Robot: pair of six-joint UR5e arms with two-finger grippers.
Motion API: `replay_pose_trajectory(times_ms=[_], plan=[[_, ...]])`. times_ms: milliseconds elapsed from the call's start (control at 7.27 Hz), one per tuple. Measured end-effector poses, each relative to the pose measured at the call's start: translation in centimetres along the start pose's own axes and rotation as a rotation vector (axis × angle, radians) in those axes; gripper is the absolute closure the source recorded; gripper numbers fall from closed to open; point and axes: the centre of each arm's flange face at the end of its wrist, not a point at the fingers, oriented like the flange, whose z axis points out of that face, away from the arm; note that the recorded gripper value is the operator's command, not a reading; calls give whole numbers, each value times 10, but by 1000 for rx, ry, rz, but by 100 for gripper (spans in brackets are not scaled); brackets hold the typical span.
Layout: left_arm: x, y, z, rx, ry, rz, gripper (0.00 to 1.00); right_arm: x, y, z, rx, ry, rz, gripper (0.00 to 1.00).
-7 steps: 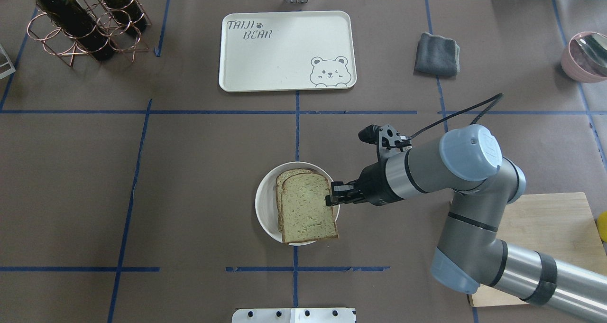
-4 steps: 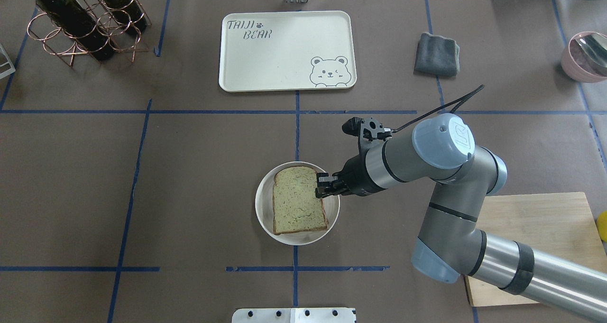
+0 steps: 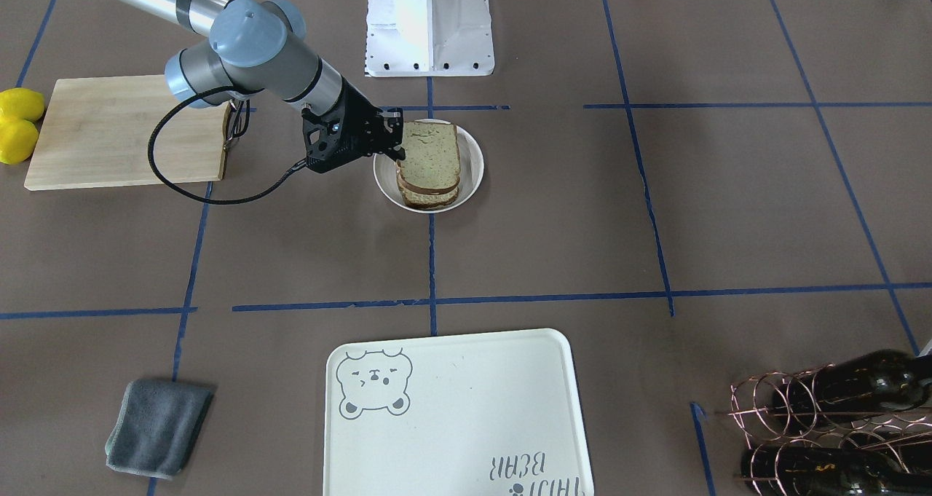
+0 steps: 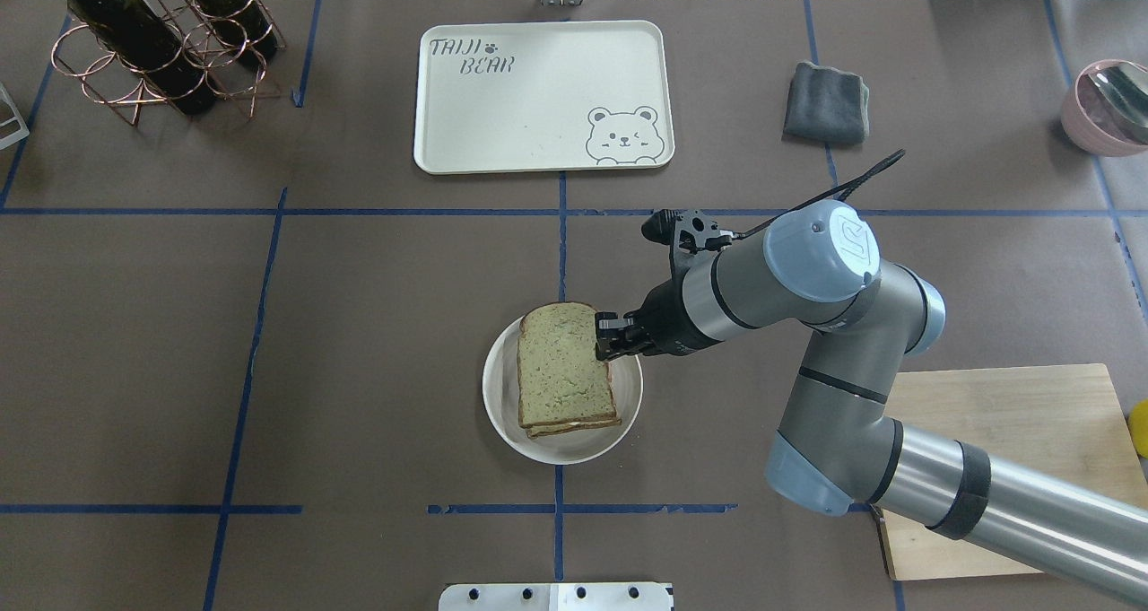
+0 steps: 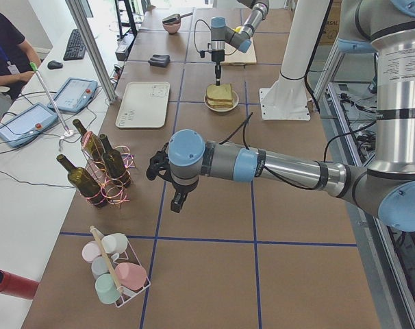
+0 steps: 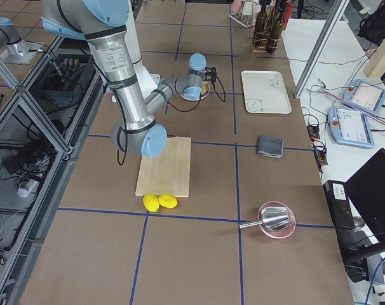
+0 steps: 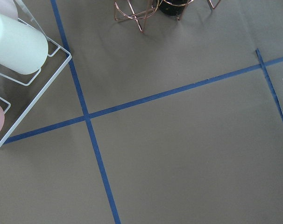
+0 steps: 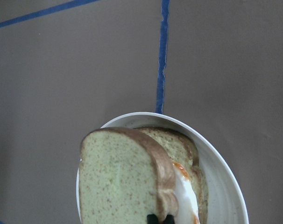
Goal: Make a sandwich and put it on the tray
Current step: 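Lower the bread slice onto the egg toast and open the right gripper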
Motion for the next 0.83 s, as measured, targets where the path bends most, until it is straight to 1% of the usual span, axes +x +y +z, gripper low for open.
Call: replay_pose_trajectory(times_ms=[412, 550, 688, 825], plan=[[1, 0, 0, 1, 0, 1, 0, 4, 3, 9, -21, 8, 4, 100], [1, 0, 0, 1, 1, 1, 0, 4, 4, 9, -24, 8, 4, 59], [1, 0, 0, 1, 1, 1, 0, 3, 4, 9, -28, 7, 5, 33], [1, 0, -1, 1, 1, 1, 0, 3, 4, 10, -28, 7, 9, 0]])
